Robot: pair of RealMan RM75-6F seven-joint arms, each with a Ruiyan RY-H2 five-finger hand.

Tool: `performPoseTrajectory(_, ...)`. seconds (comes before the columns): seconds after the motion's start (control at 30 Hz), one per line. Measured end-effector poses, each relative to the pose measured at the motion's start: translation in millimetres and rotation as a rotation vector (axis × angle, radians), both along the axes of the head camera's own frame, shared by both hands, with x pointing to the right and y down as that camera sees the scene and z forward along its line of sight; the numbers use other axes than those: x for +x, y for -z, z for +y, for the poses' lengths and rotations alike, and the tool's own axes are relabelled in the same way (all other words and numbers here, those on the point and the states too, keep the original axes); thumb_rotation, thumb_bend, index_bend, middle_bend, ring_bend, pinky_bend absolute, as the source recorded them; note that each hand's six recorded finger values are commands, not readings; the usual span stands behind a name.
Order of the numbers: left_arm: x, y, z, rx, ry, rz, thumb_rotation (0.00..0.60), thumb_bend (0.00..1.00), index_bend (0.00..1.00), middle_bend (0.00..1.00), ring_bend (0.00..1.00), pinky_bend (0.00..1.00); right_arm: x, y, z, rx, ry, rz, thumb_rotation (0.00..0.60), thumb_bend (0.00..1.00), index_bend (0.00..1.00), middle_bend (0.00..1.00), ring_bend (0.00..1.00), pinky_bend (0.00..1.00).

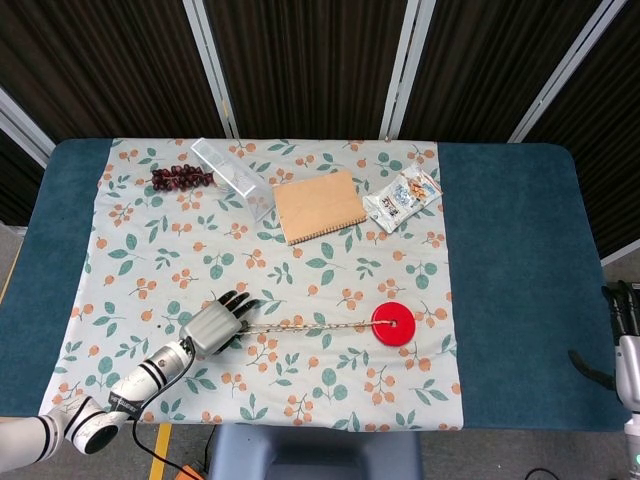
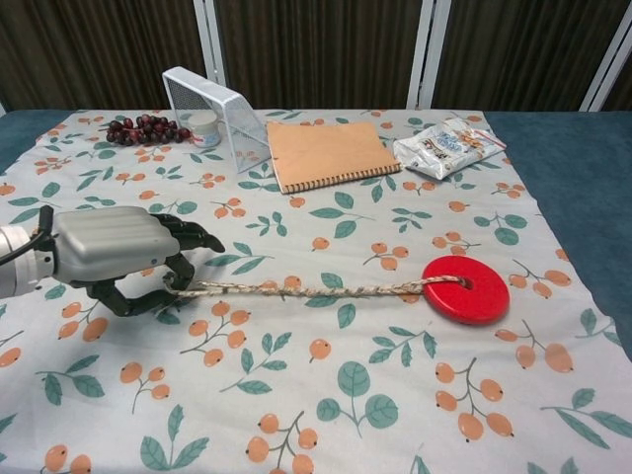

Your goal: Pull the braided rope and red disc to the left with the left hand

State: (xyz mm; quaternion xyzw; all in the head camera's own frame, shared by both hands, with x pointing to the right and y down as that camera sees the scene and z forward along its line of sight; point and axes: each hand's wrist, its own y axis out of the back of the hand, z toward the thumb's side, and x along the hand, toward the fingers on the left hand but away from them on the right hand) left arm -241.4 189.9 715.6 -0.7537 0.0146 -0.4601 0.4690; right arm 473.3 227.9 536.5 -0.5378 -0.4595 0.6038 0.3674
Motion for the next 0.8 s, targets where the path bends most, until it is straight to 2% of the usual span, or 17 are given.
performPoseTrajectory(0.13,0.4,-2.0,1.9,0.010,-0.008,-0.003,0.600,0.61,0.61,0.07,0.00,0.16,-0.2,0.4,0.3,0.001,0.000,0.002,0.600,0.29,0.00,0.00,0.00,0.00)
performPoseTrajectory(0.4,-0.1,2.4,-1.8,0.044,0.018,0.025,0.600,0.67,0.82,0.18,0.04,0.21,0.3,2.0,1.2,0.007,-0.004,0.001,0.600,0.29,0.00,0.00,0.00,0.00)
performPoseTrajectory(0.6,-8.3,12.1,-11.3,0.090,0.056,0.045,0.600,0.70,0.84,0.21,0.06,0.22,-1.4,2.5,0.6,0.009,0.000,-0.003,0.600,0.29,0.00,0.00,0.00,0.00)
performPoseTrajectory(0.8,-50.1,28.2,-27.5,0.144,0.142,0.009,0.600,0.74,0.85,0.23,0.06,0.23,-0.7,5.4,0.3,0.012,-0.002,-0.005,0.600,0.29,0.00,0.00,0.00,0.00)
